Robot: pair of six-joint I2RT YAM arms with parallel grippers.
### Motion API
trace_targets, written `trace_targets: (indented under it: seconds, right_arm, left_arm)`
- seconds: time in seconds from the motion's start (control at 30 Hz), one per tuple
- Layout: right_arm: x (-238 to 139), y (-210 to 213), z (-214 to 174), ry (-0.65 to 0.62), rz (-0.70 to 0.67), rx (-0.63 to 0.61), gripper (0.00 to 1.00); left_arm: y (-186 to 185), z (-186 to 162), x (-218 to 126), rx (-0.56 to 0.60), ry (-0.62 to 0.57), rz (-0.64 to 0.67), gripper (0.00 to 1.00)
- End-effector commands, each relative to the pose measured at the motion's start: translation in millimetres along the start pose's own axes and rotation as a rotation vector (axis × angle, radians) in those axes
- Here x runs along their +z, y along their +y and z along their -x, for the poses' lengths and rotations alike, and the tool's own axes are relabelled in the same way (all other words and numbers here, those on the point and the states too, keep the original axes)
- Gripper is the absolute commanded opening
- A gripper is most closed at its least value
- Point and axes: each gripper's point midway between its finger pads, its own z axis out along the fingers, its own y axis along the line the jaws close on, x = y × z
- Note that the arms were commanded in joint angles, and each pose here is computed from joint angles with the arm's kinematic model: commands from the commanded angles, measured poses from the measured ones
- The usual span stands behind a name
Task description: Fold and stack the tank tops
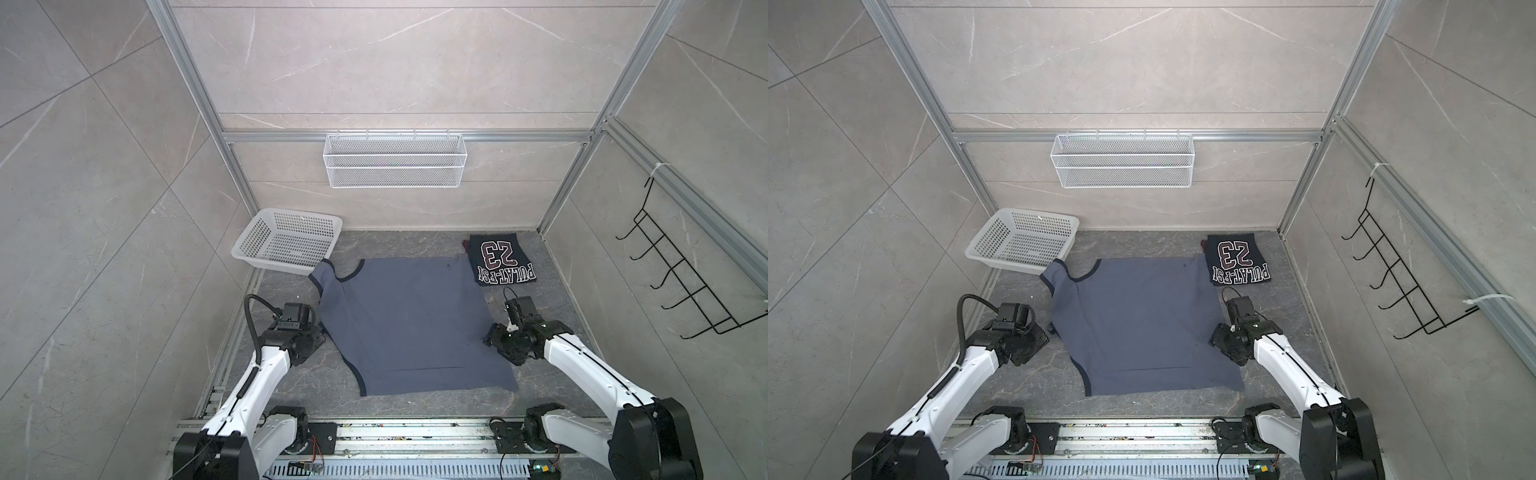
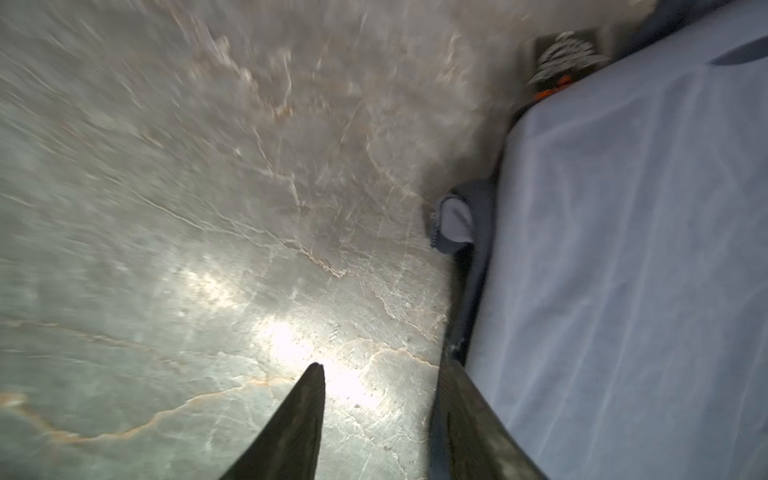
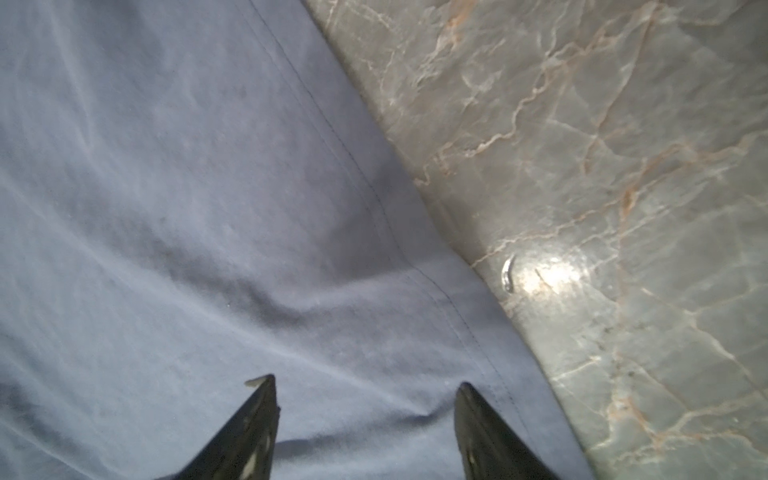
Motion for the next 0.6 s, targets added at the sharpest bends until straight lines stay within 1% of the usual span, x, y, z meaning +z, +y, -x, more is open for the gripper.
trace_targets:
  seconds: [0.0, 0.1, 0.23, 0.4, 0.47, 0.57]
  right_arm:
    - [-5, 6, 3, -0.002, 0.022, -0.028, 0.68]
    - [-2, 6, 2, 0.004, 0.02, -0.029, 0.69]
    - [2, 8, 3, 0.013, 0.025, -0.024, 0.68]
    - [4, 9, 5, 0.013, 0.025, -0.021, 0.68]
    - [6, 8, 5, 0.015, 0.012, -0.023, 0.68]
    - [11, 1, 8, 0.012, -0.028, -0.023, 0.68]
  left_arm:
    - [-26, 18, 7, 0.023, -0.015, -0.12, 0.43]
    - [-31, 21, 18, 0.026, -0.006, -0.145, 0.41]
    - [-33, 23, 33, 0.034, 0.014, -0.145, 0.4]
    - [-38, 26, 48, 0.039, 0.038, -0.15, 0.34]
    - [-37, 28, 53, 0.041, 0.042, -0.137, 0.28]
    - [-32, 33, 52, 0.044, 0.028, -0.112, 0.15]
